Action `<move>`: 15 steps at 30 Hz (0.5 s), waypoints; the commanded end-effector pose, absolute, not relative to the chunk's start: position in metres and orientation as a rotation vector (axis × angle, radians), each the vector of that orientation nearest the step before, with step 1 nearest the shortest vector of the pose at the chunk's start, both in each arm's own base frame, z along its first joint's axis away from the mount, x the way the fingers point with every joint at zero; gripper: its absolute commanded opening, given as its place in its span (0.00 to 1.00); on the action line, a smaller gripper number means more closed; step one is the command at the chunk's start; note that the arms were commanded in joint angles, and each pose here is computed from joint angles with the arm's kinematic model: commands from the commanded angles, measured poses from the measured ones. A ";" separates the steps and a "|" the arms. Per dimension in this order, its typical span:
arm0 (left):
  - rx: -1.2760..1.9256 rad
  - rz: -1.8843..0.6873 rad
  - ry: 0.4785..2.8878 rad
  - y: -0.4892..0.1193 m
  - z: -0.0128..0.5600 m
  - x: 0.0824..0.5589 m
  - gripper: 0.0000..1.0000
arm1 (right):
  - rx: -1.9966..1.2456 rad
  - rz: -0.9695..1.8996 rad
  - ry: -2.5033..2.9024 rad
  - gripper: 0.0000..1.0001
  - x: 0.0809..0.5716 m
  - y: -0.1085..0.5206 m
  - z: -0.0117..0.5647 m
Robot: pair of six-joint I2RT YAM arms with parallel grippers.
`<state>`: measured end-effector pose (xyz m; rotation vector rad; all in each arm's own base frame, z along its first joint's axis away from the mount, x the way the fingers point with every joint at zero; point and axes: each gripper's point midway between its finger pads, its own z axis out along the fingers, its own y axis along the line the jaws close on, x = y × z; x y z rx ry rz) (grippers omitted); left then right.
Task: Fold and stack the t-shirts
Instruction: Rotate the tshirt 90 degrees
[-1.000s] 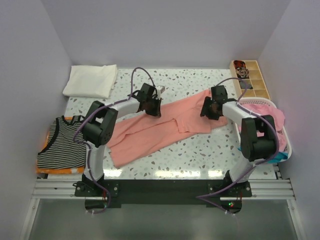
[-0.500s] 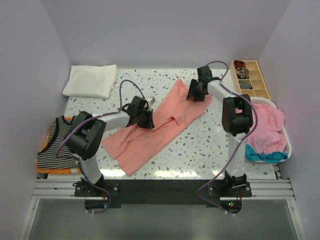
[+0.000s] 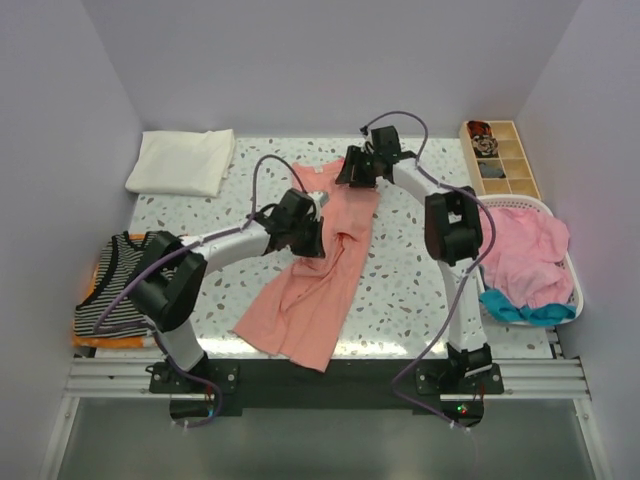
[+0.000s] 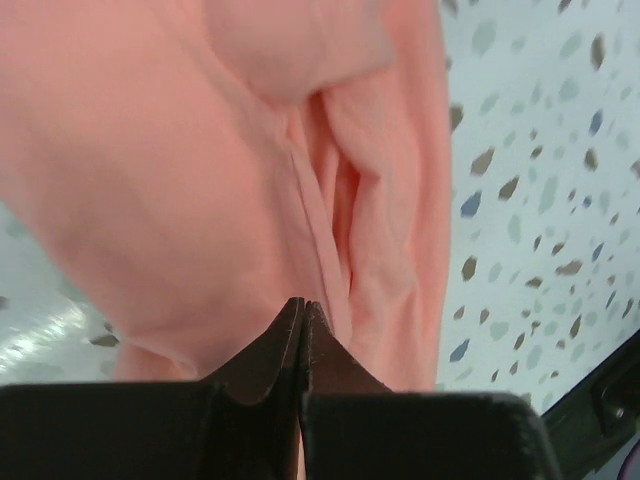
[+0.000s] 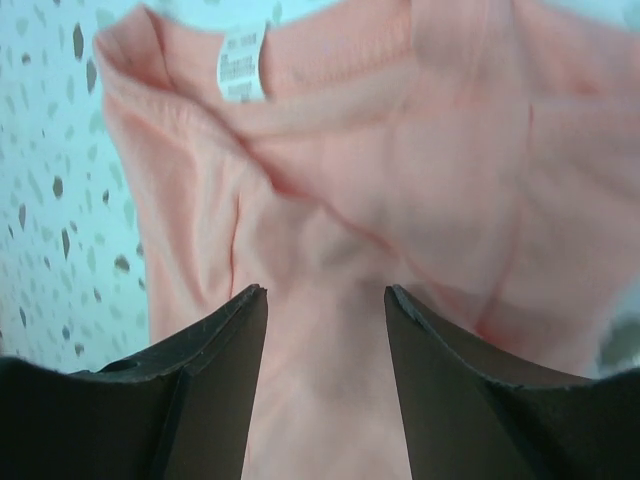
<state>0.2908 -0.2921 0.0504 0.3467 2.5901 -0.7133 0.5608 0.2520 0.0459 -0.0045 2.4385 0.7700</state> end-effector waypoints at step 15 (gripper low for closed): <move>0.539 -0.860 2.244 -0.346 0.100 0.505 0.00 | -0.268 0.838 2.292 0.57 0.346 0.230 0.173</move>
